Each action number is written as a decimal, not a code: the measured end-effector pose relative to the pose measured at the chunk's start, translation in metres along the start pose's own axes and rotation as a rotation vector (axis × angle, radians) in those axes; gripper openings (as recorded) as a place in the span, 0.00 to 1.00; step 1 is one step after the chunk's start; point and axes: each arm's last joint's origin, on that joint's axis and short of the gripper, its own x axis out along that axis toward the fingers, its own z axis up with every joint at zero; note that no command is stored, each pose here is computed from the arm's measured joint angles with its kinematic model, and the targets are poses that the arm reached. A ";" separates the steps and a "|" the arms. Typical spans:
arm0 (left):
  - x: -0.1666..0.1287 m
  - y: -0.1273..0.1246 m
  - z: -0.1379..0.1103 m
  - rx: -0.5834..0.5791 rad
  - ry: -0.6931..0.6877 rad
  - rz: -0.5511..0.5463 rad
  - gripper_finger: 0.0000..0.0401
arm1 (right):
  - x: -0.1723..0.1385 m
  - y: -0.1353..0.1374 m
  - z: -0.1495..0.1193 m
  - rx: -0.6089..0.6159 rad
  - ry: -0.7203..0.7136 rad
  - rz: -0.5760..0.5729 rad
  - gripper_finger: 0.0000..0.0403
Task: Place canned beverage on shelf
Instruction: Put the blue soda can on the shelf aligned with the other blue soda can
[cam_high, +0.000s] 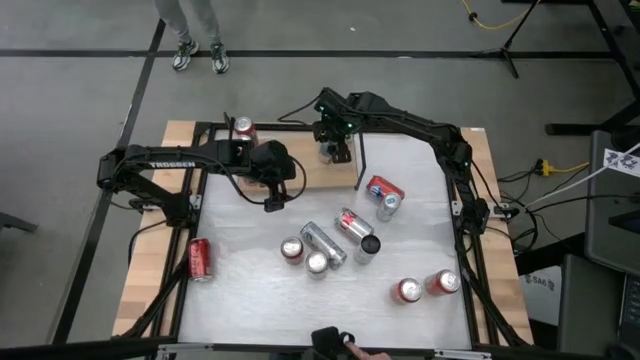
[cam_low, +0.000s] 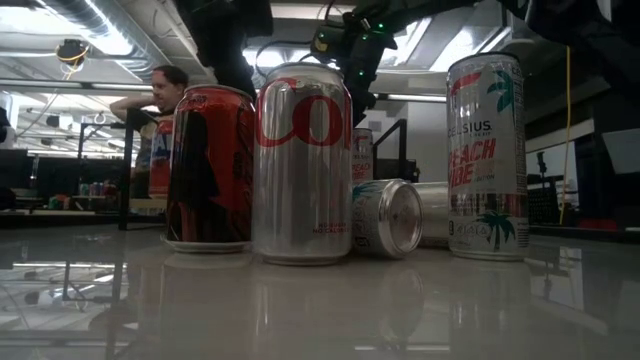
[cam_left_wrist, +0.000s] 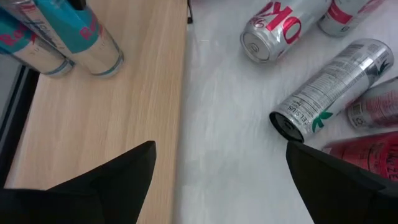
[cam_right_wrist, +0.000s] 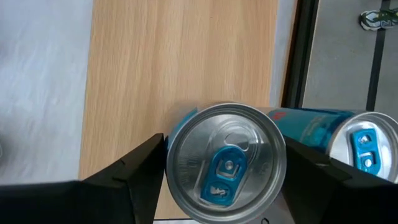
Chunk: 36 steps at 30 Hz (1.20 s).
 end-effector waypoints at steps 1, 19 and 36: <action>0.000 0.000 0.000 0.000 0.000 0.000 0.88 | 0.000 0.000 0.000 -0.001 0.000 0.000 0.65; 0.000 0.000 0.000 0.001 -0.001 0.000 0.88 | 0.001 0.001 0.001 -0.003 0.005 -0.003 0.65; 0.000 0.000 0.001 0.001 -0.010 0.001 0.88 | 0.001 0.002 0.001 -0.003 0.000 0.007 0.65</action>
